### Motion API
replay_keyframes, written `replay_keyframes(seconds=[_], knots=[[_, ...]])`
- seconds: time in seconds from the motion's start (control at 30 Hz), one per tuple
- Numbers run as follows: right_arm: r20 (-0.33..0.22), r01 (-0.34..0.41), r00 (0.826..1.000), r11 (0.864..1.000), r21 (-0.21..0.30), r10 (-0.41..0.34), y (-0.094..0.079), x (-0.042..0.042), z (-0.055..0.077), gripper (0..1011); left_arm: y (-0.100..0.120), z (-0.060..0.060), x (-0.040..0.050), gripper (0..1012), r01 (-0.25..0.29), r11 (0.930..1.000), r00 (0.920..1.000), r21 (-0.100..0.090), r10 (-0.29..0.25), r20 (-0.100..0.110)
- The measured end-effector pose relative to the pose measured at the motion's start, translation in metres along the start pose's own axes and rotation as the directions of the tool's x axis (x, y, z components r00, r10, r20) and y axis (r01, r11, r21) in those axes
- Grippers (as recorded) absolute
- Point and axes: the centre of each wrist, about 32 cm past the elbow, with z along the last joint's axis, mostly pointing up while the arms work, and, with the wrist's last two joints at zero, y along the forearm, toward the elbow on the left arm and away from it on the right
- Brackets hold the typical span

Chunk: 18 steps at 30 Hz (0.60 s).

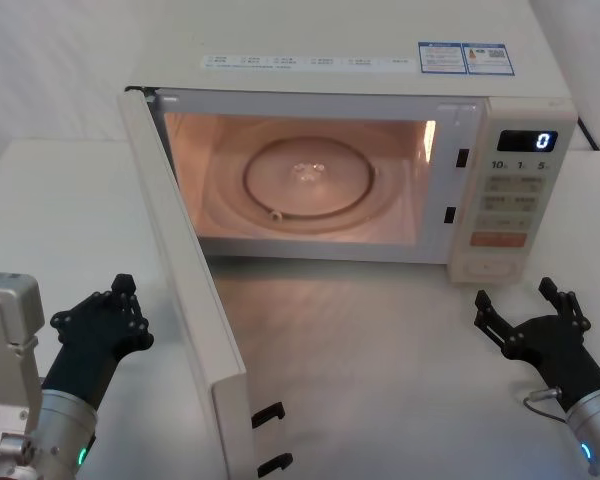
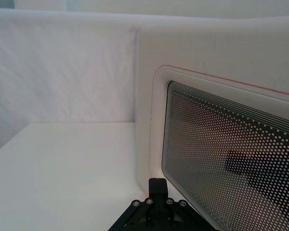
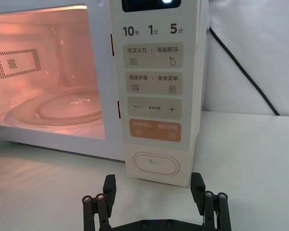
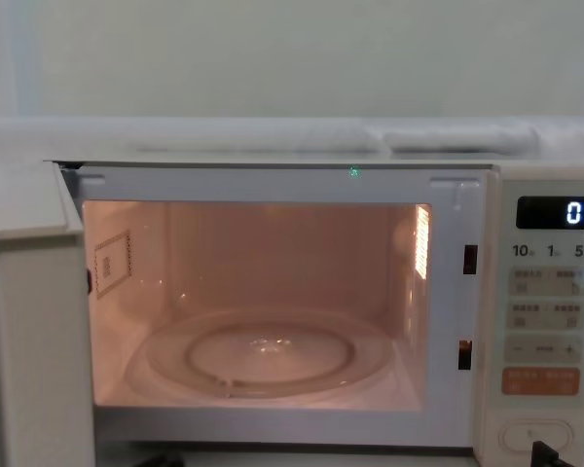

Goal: Press the button to open the microwave door with one hand; close the microwave door with the other hand.

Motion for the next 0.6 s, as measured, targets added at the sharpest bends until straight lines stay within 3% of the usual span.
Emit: replay_keyframes(seconds=[0.2,0.37,0.6], knots=[[0.000,0.000,1.000,1.000,0.000,0.000,0.000,0.0000,0.000,1002,0.000,0.000,0.0000,0,-0.001,1.0000,1.0000,0.001,0.001,0.000],[0.000,0.000,1.000,1.000,0.000,0.000,0.000,0.0000,0.000,1002,0.002,0.002,0.0013,0,-0.009,0.9999,0.9999,0.014,0.009,0.007],[0.000,0.000,1.000,1.000,0.000,0.000,0.000,0.0000,0.000,1002,0.012,0.011,0.0050,0,0.006,0.9999,0.9999,0.009,-0.007,0.014]])
